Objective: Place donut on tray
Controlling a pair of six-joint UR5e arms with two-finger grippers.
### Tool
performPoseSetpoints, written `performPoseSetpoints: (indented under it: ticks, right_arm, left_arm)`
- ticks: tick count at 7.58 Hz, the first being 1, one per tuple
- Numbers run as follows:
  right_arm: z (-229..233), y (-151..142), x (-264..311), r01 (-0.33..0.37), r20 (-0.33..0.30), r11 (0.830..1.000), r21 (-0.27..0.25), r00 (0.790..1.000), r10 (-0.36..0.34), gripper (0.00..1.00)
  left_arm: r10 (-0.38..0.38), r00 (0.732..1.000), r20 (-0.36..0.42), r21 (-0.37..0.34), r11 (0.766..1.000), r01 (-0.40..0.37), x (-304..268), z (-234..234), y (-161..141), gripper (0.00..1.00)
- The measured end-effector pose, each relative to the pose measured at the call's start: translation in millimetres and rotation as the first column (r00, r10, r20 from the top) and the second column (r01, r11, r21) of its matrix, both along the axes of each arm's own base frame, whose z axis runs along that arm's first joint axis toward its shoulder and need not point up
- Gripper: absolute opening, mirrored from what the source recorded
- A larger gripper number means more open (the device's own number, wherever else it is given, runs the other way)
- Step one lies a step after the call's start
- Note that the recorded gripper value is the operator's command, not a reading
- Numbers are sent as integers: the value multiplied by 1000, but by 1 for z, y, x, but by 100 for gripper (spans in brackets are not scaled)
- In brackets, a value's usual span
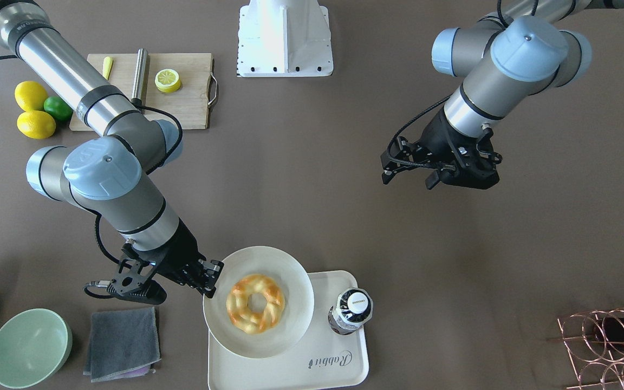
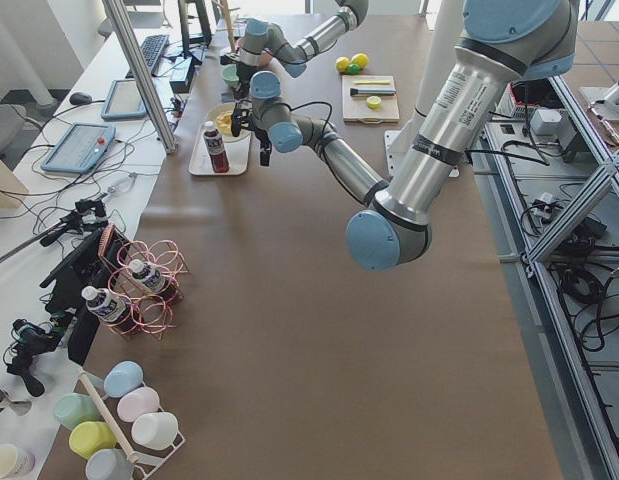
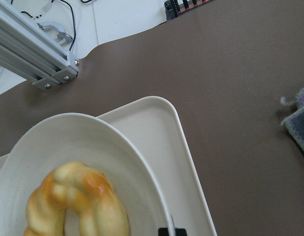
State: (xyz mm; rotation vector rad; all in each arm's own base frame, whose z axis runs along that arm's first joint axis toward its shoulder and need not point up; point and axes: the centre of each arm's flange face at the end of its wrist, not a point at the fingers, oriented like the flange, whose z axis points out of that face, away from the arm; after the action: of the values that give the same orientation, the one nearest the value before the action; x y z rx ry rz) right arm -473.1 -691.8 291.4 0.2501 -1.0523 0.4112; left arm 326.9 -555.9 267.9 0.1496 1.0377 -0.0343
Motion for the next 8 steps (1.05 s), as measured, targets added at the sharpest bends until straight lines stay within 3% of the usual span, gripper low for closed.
performPoseSetpoints:
  ticks: [3,4,5,8]
  right_arm:
    - [16,-21,-26,-64,-46,998,21,997,65,0]
    - [17,-22,-31,-70,-53,997,23,996,71,4]
    - [17,-21,-34,-69,-55,997,23,996,70,99]
    - [7,-18,-32,-65,-35,997,30,997,66,100]
  left_arm:
    - [0,1000,16,0,1000,0,-7,6,-5,98]
    - [-2,1000,18,-2,1000,2,-8,7,-7,98]
    - [-4,1000,22,-7,1000,5,-7,10,-10,98]
    - [-5,1000,27,-15,1000,5,-5,12,-15,98]
